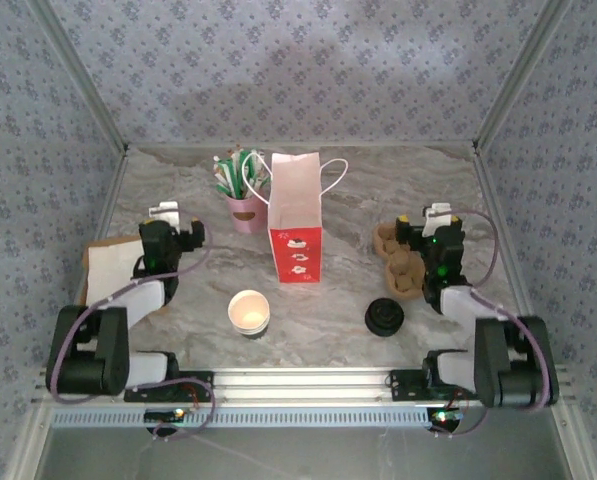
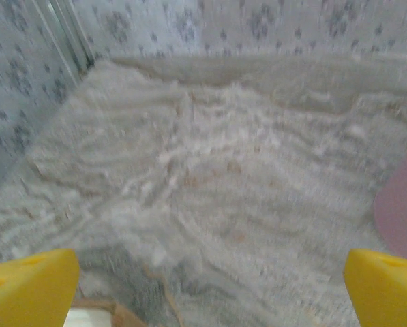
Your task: Pack the takeout coffee
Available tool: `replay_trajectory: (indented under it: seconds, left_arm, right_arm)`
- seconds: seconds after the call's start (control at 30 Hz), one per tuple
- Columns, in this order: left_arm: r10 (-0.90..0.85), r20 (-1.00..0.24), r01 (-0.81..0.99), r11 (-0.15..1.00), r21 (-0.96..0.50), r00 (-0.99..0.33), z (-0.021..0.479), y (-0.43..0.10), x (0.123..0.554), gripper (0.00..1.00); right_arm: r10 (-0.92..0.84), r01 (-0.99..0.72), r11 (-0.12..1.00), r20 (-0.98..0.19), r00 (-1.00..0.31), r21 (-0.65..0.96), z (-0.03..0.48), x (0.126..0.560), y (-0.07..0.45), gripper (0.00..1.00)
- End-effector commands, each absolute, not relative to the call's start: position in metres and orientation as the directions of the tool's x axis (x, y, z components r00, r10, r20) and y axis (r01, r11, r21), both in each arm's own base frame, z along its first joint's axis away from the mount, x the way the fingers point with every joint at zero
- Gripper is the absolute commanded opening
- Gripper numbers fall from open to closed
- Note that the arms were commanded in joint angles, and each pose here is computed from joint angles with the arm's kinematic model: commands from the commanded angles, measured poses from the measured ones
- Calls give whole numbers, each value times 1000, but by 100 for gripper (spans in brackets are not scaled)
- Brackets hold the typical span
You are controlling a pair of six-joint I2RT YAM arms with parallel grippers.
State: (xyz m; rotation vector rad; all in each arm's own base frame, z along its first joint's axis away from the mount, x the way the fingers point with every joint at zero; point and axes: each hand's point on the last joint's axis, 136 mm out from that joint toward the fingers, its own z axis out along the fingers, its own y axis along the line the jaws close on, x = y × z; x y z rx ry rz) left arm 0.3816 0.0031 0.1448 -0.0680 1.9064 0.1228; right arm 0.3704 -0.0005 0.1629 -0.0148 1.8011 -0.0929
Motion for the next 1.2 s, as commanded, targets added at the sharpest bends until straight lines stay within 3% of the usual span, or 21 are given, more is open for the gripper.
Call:
replay_trajectory:
  seconds: [0.0,0.2,0.4,0.5,0.57,0.7,0.77,0.83,1.17]
  left_arm:
    - [7,-941,-159,985,65,-338,159,8,370,99]
    - [-22,-974,-117,993,4,-227,218,-6,353,100]
    - [-354,-929,-5,935,-356,-106,263,-31,316,99]
    - [-439,-890,44,893,-447,-125,271,-39,295,99]
    - [-460,-874,25,883,-469,-154,265,-38,281,99]
    - [-411,-886,79,897,-436,-216,244,-47,266,99]
    - [-395,-893,115,898,-425,-214,250,-52,262,99]
    - [-351,-908,159,907,-391,-229,255,-59,260,99]
    - [-531,-818,-50,844,-534,-222,211,-32,262,100]
  right_arm:
    - [-67,74,993,-966,-251,-88,174,356,-4,100]
    - [146,103,987,-956,-255,123,225,334,0,100]
    - [291,21,953,-890,-350,303,263,305,26,100]
    - [307,-37,934,-852,-425,355,267,291,41,100]
    - [389,41,907,-795,-466,420,258,282,35,100]
    - [450,-51,830,-721,-527,556,263,276,53,100]
    - [449,-100,801,-704,-551,590,269,276,62,100]
    - [433,-138,776,-680,-592,615,268,274,79,93]
    - [150,-241,849,-651,-744,471,240,237,159,67]
